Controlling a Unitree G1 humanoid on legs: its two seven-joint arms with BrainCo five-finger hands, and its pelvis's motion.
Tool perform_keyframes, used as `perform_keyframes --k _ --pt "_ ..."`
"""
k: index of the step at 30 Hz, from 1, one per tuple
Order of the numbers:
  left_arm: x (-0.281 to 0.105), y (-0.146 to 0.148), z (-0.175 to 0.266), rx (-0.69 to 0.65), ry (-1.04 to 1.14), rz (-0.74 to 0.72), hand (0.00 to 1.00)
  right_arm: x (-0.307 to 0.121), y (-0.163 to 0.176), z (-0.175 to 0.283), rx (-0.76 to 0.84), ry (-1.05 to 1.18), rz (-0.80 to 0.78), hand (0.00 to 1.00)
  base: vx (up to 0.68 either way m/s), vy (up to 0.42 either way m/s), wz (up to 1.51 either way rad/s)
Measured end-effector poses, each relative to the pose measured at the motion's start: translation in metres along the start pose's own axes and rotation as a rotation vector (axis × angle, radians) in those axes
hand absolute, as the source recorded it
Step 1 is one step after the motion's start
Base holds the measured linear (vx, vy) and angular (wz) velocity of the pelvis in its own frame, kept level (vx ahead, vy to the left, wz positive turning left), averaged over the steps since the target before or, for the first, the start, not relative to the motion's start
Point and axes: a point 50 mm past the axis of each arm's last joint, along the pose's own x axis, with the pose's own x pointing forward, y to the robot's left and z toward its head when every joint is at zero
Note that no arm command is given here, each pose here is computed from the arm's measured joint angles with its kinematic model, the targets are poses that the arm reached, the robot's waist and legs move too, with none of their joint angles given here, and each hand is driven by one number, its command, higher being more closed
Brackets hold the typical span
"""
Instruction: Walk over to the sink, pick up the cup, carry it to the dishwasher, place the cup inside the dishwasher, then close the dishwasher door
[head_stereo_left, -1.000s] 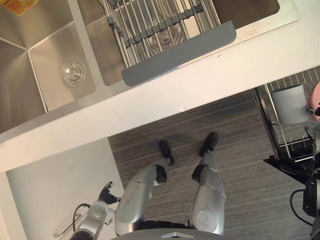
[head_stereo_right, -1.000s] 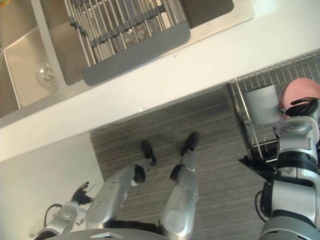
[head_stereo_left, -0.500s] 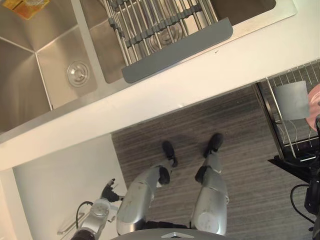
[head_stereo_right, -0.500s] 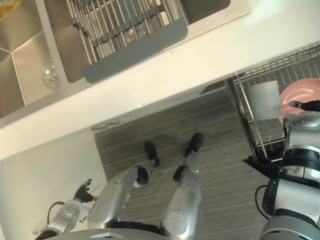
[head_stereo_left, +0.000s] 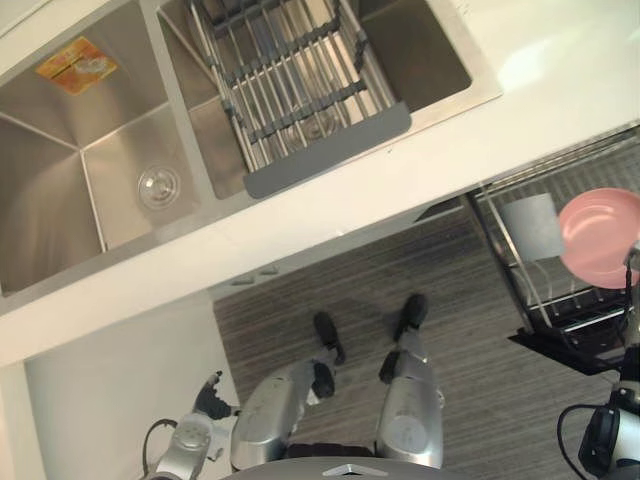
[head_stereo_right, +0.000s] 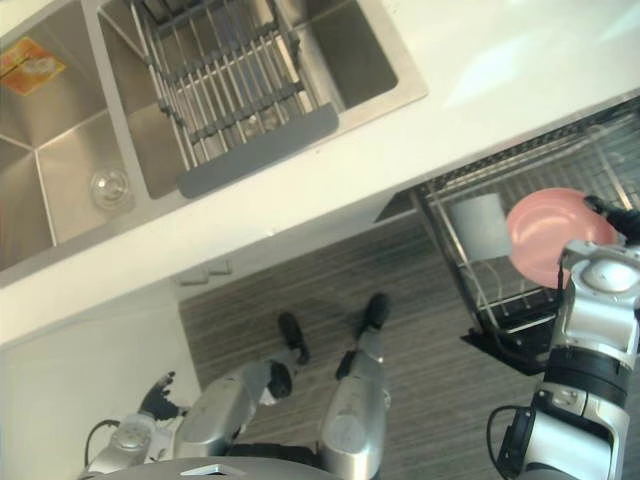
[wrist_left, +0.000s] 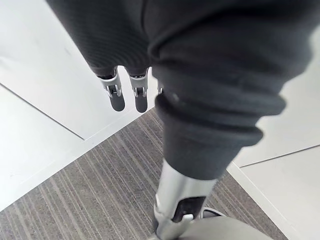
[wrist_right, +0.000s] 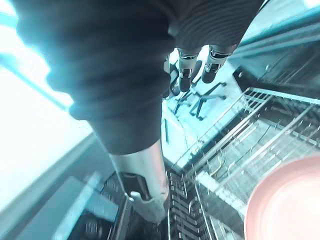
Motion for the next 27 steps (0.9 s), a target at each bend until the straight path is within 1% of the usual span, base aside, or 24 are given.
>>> perform_keyframes --k 3,5,6,8,11,12,14,18,20,21,22,25,27 --pt "-0.004 0.007 -0.017 0.004 0.061 0.016 0.00 0.003 -0.029 -0.022 0.065 0.088 -0.070 0.00 0.11 -0.083 -0.12" --pt "-0.011 0.012 -0.040 0.009 0.139 0.017 0.00 0.007 -0.056 -0.050 0.116 0.189 -0.126 0.00 0.14 -0.095 -0.16" --pt "-0.013 0.013 -0.045 0.010 0.163 0.017 0.00 0.008 -0.064 -0.057 0.133 0.217 -0.140 0.00 0.14 -0.099 -0.14" --pt "-0.019 0.017 -0.063 0.019 0.237 0.018 0.00 0.010 -0.099 -0.081 0.184 0.303 -0.197 0.00 0.13 -0.092 -0.14" --pt "-0.025 0.018 -0.081 0.007 0.318 0.023 0.00 0.014 -0.128 -0.086 0.218 0.325 -0.231 0.00 0.07 -0.060 -0.32" --pt "-0.027 0.016 -0.087 0.005 0.352 0.019 0.00 0.016 -0.144 -0.088 0.234 0.333 -0.255 0.00 0.10 -0.047 -0.32" --pt "-0.031 0.016 -0.097 0.005 0.409 0.013 0.00 0.012 -0.162 -0.097 0.274 0.371 -0.295 0.00 0.13 -0.049 -0.43" --pt "-0.032 0.022 -0.102 0.011 0.472 0.007 0.00 -0.017 -0.196 -0.135 0.335 0.518 -0.423 0.00 0.07 -0.043 -0.37" --pt "-0.032 0.024 -0.103 0.012 0.497 -0.002 0.00 -0.037 -0.207 -0.155 0.341 0.580 -0.476 0.00 0.02 -0.015 -0.27" --pt "-0.032 0.025 -0.102 0.013 0.503 -0.002 0.00 -0.045 -0.209 -0.162 0.337 0.605 -0.490 0.00 -0.01 -0.004 -0.27" --pt "-0.031 0.026 -0.102 0.018 0.519 -0.008 0.00 -0.061 -0.208 -0.178 0.357 0.652 -0.513 0.00 -0.03 0.003 -0.23" --pt "-0.028 0.030 -0.098 0.053 0.537 -0.031 0.00 -0.103 -0.190 -0.213 0.403 0.769 -0.521 0.00 -0.05 0.011 -0.34" --pt "-0.026 0.031 -0.095 0.052 0.539 -0.034 0.00 -0.118 -0.171 -0.225 0.450 0.819 -0.487 0.00 -0.06 0.016 -0.40"
